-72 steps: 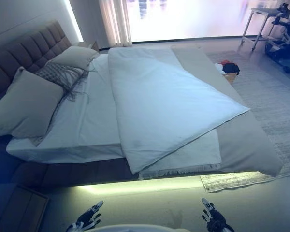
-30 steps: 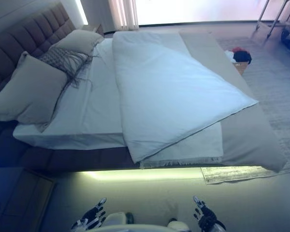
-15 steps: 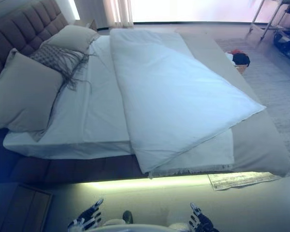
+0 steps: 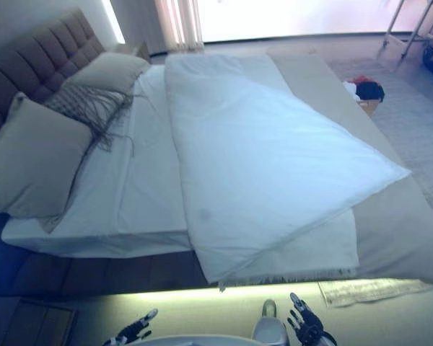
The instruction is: Make the bed neatly
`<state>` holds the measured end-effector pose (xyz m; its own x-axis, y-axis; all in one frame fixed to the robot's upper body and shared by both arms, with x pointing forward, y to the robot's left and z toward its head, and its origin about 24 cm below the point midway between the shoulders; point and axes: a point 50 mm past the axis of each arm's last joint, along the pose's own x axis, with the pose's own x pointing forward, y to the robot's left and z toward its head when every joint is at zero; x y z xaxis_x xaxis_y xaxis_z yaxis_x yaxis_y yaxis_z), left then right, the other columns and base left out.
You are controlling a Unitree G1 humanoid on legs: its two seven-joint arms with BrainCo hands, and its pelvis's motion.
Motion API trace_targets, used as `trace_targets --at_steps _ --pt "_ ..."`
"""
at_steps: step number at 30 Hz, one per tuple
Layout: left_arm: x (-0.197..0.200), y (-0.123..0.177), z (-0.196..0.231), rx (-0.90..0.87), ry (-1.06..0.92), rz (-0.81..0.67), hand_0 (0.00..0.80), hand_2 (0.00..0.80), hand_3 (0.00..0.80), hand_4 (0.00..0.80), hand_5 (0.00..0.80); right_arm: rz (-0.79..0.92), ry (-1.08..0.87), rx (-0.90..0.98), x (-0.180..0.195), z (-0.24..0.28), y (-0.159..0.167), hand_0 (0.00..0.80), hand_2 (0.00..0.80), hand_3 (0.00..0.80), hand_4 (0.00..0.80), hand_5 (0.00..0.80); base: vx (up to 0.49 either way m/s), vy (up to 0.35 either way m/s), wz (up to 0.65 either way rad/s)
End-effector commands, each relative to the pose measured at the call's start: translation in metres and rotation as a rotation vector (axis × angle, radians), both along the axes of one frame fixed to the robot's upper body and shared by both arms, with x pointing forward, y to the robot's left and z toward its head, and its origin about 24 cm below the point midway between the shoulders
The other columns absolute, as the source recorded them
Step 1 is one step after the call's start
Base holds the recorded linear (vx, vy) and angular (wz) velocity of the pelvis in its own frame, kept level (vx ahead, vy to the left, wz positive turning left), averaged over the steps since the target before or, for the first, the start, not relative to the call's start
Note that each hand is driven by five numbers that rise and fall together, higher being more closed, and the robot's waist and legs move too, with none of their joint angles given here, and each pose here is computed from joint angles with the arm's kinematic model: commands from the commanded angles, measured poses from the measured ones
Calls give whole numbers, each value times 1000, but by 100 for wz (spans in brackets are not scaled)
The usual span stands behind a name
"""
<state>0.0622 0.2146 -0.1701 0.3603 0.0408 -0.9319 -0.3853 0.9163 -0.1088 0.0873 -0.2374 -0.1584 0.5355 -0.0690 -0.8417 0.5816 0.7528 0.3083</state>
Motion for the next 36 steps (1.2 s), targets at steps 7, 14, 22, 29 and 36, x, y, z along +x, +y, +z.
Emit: trace_targets --at_steps 7,14,22,29,36 --pt "17 -8 2 -8 -48 -78 0 0 0 0 0 -95 -225 8 59 20 -6 0 0 0 0 0 146 73 -21" --pt "14 4 4 7 -56 -67 0 0 0 0 0 -130 -267 -13 65 25 -13 0 0 0 0 0 76 49 -22" --pt "14 2 4 -3 -73 -71 0 0 0 0 0 -145 -278 0 79 33 -22 0 0 0 0 0 43 -8 14" --pt "43 0 12 -48 -197 -102 0 0 0 0 0 -100 -264 -58 102 47 -36 0 0 0 0 0 -25 -32 3" --pt "106 -7 36 -115 -446 -91 0 0 0 0 0 -31 -199 -131 139 68 -44 0 0 0 0 0 -144 -64 9"
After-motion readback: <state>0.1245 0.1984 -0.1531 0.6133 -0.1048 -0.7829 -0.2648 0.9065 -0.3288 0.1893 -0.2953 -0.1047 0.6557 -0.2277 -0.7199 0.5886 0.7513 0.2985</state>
